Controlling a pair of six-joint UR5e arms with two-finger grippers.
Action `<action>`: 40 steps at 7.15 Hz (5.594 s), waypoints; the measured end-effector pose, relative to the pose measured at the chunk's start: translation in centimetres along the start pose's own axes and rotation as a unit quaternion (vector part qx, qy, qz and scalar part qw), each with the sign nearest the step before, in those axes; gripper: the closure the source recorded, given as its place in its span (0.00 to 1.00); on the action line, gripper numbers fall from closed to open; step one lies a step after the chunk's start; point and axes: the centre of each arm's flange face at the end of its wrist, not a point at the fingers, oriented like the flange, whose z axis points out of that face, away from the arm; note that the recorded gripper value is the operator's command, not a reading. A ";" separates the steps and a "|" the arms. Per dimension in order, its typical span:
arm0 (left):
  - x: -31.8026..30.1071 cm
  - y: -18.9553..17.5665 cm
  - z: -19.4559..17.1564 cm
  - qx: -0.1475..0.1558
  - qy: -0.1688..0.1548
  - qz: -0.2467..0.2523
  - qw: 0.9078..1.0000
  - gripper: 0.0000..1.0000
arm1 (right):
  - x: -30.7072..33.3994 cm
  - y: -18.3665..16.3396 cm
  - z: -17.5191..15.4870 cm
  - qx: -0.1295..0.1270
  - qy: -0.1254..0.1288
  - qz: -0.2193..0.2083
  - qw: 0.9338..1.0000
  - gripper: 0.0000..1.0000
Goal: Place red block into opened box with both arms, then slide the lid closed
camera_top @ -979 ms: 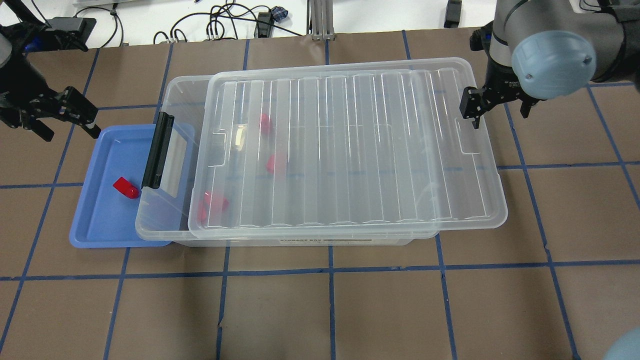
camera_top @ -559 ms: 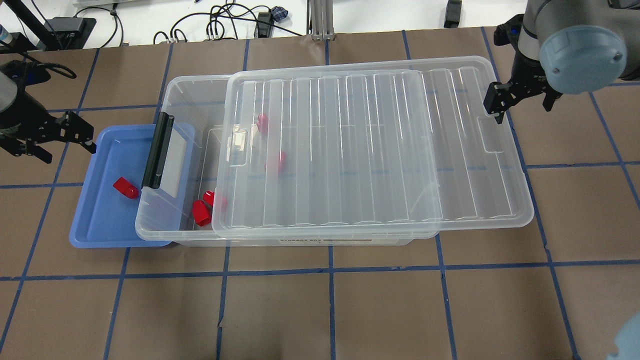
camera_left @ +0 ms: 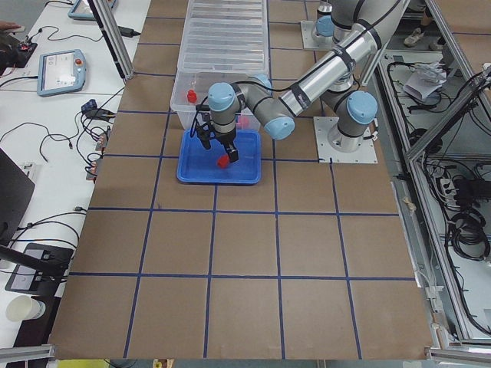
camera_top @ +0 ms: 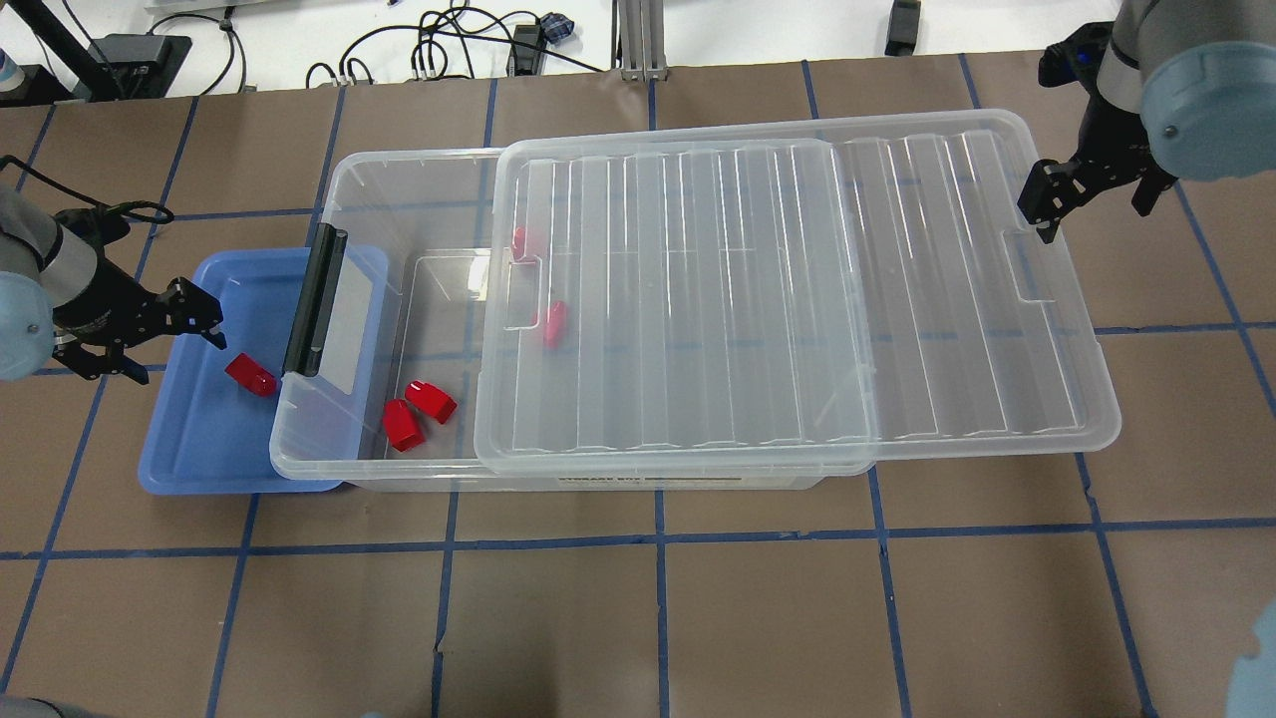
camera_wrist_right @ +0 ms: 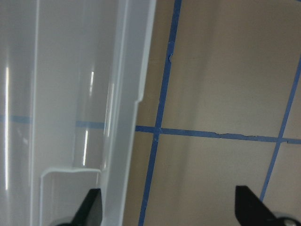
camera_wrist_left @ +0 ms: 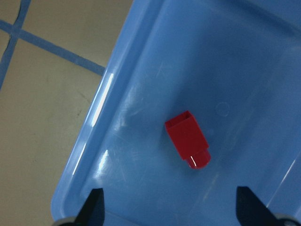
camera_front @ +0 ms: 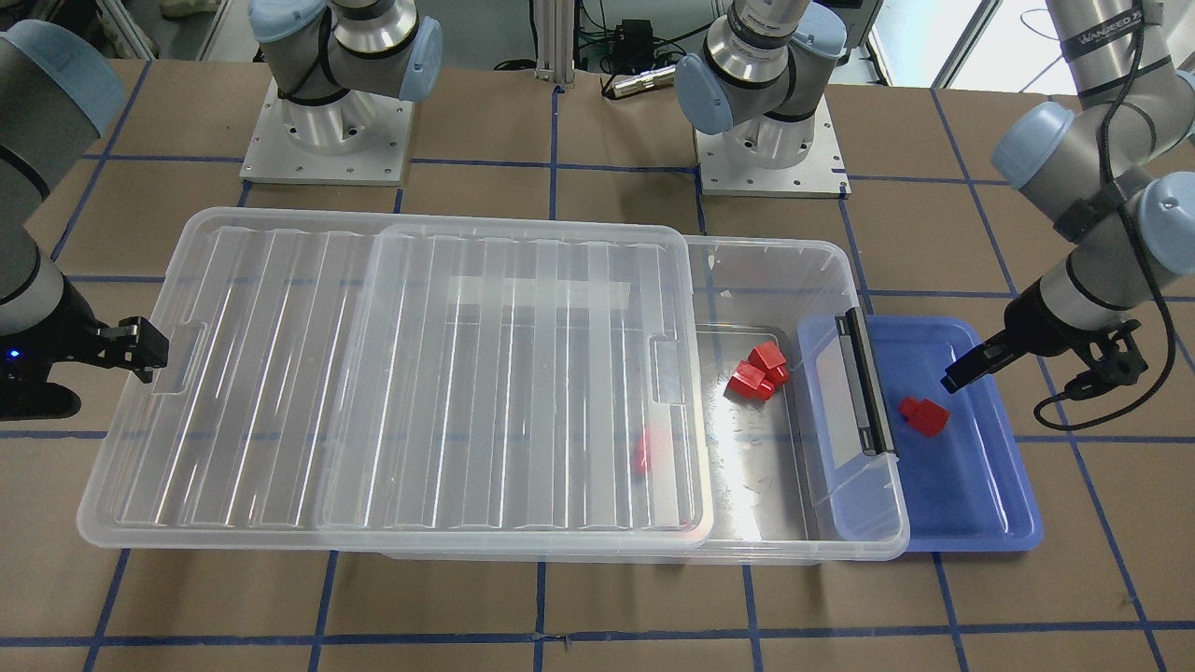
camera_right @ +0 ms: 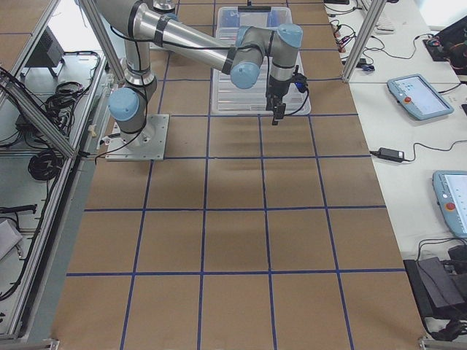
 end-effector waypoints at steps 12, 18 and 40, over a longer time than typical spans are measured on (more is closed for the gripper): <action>1.1 -0.8 7.2 -0.005 0.021 -0.010 1.000 0.50 | -0.9 2.0 -9.8 0.066 -0.079 0.070 0.992 0.00; 0.6 -0.7 6.4 -0.013 0.019 0.001 1.000 0.89 | -9.3 4.5 -19.2 0.046 -0.113 0.116 0.986 0.00; 26.7 7.4 1.0 -0.029 -0.009 0.155 0.988 0.94 | -12.3 6.7 -18.4 0.040 -0.113 0.124 0.985 0.00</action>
